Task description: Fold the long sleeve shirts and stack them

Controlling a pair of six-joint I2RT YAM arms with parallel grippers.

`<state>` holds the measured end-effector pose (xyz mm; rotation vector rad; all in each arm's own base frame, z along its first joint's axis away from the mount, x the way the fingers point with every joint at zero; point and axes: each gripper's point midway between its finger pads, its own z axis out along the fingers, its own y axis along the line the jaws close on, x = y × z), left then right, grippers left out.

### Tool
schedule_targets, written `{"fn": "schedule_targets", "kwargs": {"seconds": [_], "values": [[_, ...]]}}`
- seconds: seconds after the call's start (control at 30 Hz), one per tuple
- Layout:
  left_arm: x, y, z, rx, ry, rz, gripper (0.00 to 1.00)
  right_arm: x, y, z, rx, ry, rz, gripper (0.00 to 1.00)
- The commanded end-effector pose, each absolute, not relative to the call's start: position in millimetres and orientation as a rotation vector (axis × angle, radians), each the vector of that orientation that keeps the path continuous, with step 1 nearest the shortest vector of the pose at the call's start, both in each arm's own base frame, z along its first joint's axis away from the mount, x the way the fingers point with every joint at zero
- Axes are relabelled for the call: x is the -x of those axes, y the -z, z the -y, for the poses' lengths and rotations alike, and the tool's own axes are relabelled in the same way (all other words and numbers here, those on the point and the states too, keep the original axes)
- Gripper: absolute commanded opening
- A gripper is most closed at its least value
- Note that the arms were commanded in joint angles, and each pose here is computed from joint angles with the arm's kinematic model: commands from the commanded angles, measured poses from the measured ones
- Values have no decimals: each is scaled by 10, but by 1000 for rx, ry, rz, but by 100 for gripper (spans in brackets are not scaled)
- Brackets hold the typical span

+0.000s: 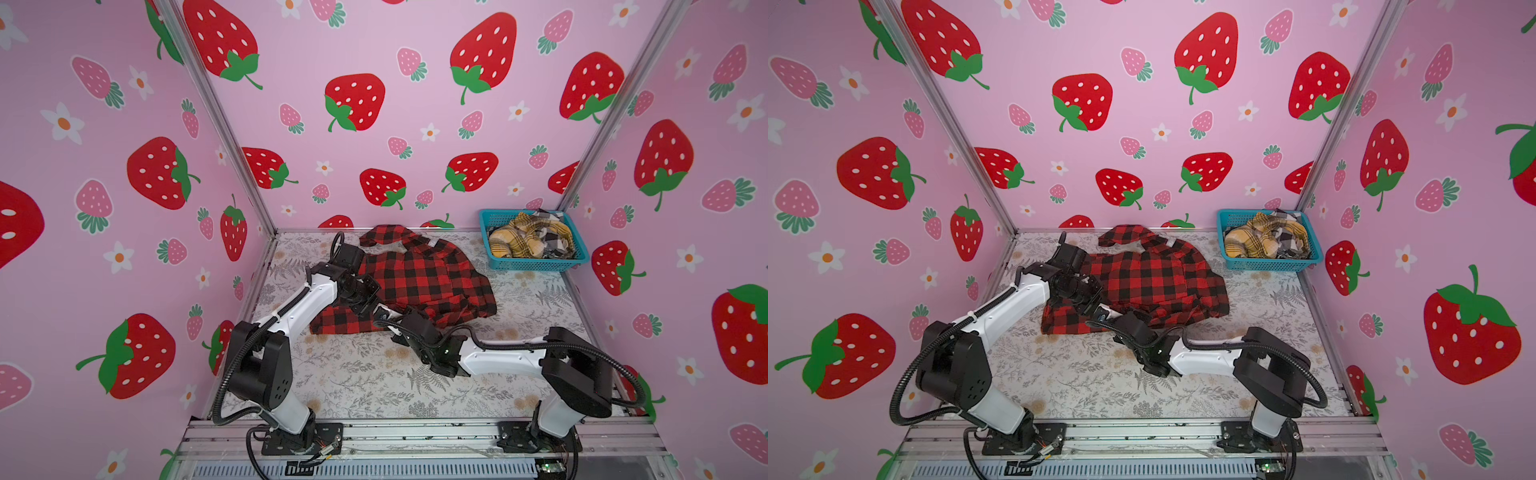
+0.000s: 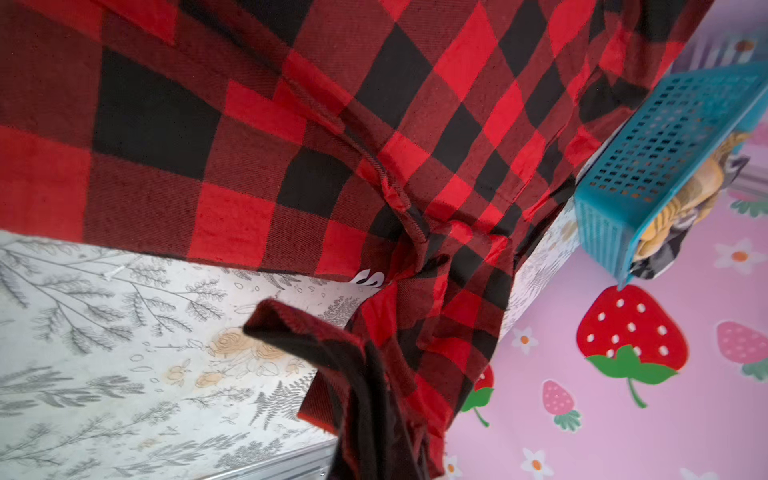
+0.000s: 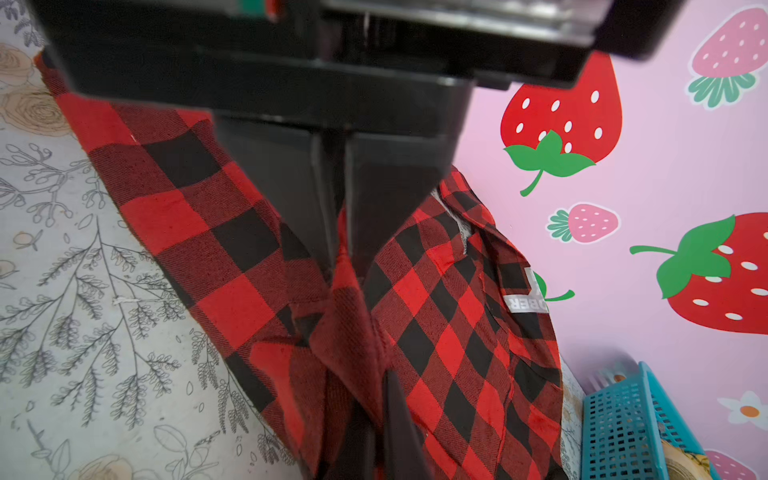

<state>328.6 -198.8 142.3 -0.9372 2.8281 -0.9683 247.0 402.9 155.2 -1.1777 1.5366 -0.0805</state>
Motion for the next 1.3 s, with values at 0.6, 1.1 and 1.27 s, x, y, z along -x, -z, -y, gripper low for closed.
{"fn": "schedule_targets", "kwargs": {"seconds": [0.6, 1.1, 1.27], "values": [[-3904, -3926, 2155, 128, 1138, -2046, 0, -3265, -2127, -2253, 78, -496, -2406, 91], [-3326, -3617, 2132, -100, 1150, -2052, 0, -3515, -1606, -2331, -461, -1473, -2411, 96], [-3225, -3593, 2065, -94, 1134, -2030, 0, -3370, -1423, -2384, -660, -1540, -2414, 97]]}}
